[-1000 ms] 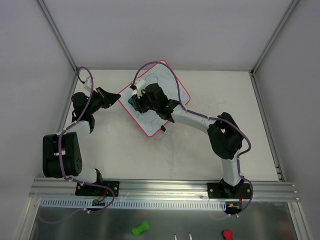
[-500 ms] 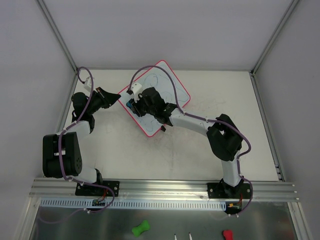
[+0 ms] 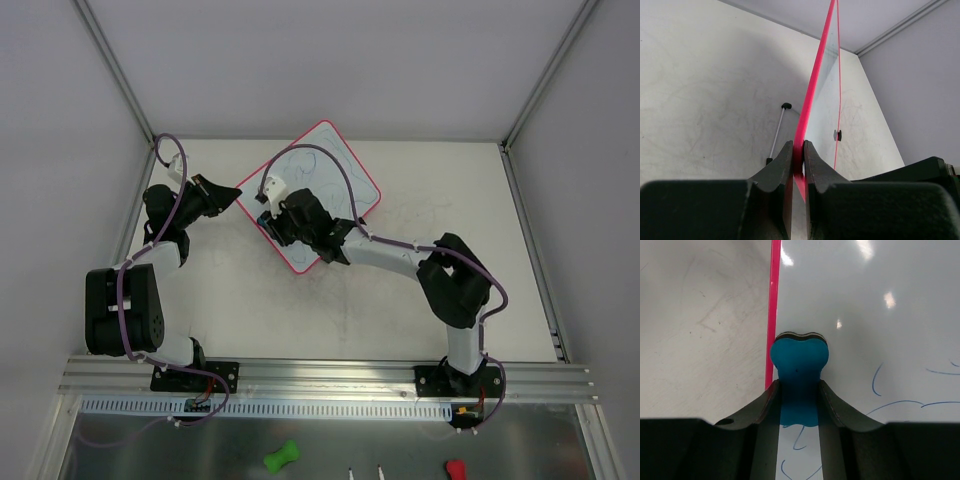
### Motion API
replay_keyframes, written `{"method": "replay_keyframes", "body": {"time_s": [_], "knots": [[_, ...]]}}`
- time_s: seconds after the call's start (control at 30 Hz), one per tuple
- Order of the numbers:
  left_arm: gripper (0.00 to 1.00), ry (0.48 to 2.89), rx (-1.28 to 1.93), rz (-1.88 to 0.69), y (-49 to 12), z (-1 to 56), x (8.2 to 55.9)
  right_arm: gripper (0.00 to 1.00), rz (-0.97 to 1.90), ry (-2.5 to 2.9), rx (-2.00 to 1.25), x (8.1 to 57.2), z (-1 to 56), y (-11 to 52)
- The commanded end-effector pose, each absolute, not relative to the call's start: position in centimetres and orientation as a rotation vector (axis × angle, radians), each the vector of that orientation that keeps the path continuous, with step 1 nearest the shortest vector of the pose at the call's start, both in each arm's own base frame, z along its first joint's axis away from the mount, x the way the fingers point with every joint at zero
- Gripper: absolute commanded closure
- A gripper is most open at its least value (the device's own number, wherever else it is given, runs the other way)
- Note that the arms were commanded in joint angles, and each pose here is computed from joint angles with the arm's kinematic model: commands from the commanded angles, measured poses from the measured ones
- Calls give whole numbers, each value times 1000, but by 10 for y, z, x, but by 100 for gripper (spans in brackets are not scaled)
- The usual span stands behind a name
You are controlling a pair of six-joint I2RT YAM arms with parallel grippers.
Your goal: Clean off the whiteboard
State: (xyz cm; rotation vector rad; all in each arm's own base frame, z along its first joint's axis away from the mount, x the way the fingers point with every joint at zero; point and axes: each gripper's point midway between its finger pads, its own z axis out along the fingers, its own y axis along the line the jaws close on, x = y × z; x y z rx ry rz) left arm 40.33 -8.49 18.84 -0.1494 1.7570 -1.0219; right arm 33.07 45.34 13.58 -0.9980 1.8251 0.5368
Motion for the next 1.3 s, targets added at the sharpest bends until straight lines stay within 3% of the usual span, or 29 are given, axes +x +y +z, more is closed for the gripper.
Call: {"method": "replay_keyframes", "body": {"time_s": [0.0, 0.7, 1.27], "knots": [[100, 1736, -27, -1045, -103, 204, 398, 100, 446, 1968, -1040, 315, 91, 426], [100, 1753, -38, -1039, -102, 202, 399, 100, 387, 2142, -971, 276, 16, 363], [100, 1764, -49, -1042, -102, 198, 402, 100, 430, 2219, -820, 251, -12, 335]]}}
